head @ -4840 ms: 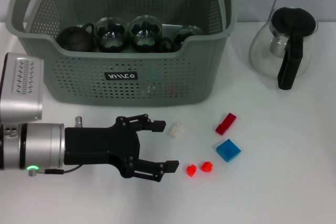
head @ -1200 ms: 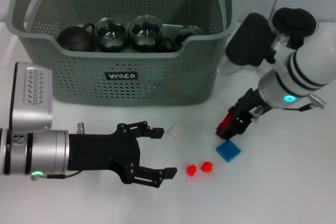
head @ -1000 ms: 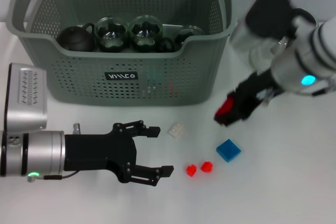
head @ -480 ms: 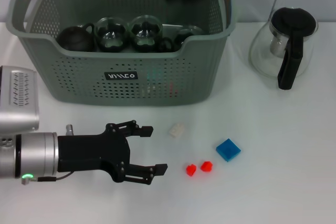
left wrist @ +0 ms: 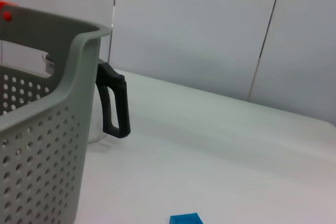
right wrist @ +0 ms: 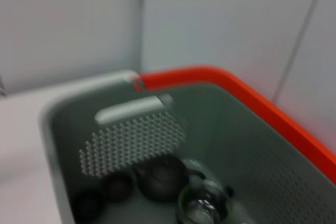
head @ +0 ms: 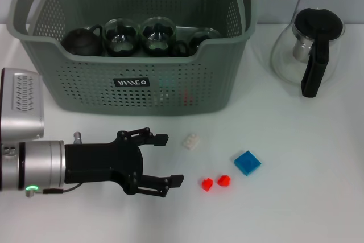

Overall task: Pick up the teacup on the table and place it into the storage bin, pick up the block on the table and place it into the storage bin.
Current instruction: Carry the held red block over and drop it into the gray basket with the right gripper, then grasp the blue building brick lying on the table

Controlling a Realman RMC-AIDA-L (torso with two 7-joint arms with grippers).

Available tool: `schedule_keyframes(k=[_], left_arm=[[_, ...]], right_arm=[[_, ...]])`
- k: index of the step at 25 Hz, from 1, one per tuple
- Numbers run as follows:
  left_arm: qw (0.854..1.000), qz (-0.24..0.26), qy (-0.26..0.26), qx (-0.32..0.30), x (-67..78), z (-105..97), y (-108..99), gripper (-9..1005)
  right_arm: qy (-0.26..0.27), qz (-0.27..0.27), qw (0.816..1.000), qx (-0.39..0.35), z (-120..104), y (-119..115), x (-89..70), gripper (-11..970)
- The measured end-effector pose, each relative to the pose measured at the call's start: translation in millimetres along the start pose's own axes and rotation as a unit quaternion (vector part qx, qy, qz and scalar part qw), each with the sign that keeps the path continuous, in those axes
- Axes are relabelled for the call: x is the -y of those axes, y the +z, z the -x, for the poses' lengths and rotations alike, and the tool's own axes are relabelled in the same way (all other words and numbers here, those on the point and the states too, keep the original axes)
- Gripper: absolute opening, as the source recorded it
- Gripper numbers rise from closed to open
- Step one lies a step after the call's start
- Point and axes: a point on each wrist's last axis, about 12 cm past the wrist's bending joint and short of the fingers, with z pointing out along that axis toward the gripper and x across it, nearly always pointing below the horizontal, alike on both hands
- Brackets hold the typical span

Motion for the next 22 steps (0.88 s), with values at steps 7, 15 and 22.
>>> schedule_keyframes(k=[7,15,22], left_arm=[[1.0,0.001,-0.001,0.001,-0.6,1,-1,951],[1.0,0.002,0.004,0.001,-1.2,2,-1,951],[1.0,0.008,0.005,-0.004,-2.5,0,-1,951]], right_arm=[[-0.017,-0.009,1.0,-0.007,-8,0,-2.7,861],[-0.046,0.098,0.994,0.007,-38,-52,-32.5,946],[-0.038,0.177,0.976,-0.117,-104,-73,-63.8,947]])
